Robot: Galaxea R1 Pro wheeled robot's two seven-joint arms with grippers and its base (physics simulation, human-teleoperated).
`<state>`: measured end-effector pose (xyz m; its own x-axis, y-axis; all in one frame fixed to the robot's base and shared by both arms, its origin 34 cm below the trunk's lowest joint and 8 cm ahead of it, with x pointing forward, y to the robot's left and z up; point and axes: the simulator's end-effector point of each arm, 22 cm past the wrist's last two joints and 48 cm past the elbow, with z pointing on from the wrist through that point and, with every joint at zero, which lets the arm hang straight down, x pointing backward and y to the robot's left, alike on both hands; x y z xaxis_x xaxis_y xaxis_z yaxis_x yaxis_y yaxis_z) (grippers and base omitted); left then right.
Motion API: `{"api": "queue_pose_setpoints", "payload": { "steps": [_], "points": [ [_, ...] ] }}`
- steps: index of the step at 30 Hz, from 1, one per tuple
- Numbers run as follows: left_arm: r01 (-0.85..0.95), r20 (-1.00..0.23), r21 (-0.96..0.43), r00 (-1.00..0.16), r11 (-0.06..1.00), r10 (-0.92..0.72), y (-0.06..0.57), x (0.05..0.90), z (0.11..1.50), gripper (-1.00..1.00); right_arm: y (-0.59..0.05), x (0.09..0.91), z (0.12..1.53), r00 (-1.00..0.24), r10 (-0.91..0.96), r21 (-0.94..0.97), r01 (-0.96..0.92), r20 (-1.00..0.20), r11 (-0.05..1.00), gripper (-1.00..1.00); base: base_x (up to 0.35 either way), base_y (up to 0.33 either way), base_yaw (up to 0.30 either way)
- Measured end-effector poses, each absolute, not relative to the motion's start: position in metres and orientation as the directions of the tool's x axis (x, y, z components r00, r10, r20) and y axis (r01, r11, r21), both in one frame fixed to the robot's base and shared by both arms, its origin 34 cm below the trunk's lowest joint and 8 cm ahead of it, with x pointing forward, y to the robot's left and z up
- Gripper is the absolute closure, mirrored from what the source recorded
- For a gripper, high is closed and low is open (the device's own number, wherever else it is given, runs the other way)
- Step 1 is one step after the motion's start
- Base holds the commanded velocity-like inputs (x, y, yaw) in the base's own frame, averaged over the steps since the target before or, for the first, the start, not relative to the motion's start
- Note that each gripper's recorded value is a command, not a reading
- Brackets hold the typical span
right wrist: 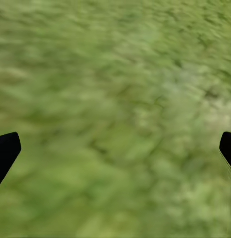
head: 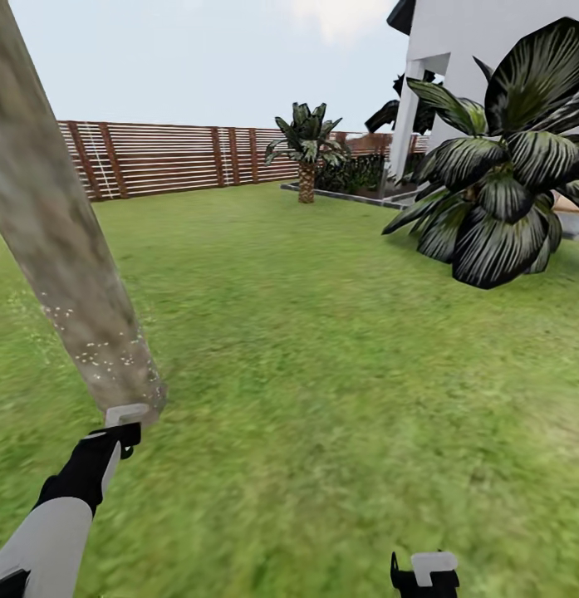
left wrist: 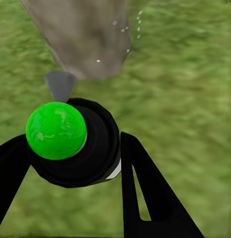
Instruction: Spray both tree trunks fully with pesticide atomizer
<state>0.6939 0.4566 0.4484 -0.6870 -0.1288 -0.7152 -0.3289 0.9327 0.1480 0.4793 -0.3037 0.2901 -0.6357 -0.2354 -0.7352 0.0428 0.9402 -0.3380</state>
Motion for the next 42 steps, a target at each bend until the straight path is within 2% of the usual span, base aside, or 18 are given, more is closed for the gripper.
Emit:
{"api": "queue_pose_setpoints", "payload": {
  "steps": [13, 20, 33, 42],
  "points": [
    [-0.345, -0.715, 0.159, -0.686, 0.925, -0.133, 0.4606, 0.6922, 0.4488, 1.0, -0.3036, 0.4786, 0.2897, -0.637, -0.235, -0.338, 0.042, -0.734, 0.94, -1.0, 0.026, -0.27, 0.274],
    [-0.344, -0.714, 0.159, -0.687, 0.925, -0.133, 0.4605, 0.6917, 0.4481, 1.0, -0.3036, 0.4786, 0.2897, -0.637, -0.235, -0.338, 0.042, -0.734, 0.94, -1.0, 0.128, -0.269, 0.041],
    [-0.344, -0.714, 0.158, -0.687, 0.926, -0.134, 0.4605, 0.6915, 0.4478, 1.0, -0.3036, 0.4786, 0.2897, -0.637, -0.235, -0.338, 0.042, -0.734, 0.94, -1.0, 0.261, -0.161, 0.009],
    [-0.343, -0.714, 0.157, -0.688, 0.926, -0.134, 0.4595, 0.6914, 0.4472, 1.0, -0.3036, 0.4786, 0.2897, -0.637, -0.235, -0.338, 0.042, -0.734, 0.94, -1.0, 0.298, -0.107, 0.251]
  ]
}}
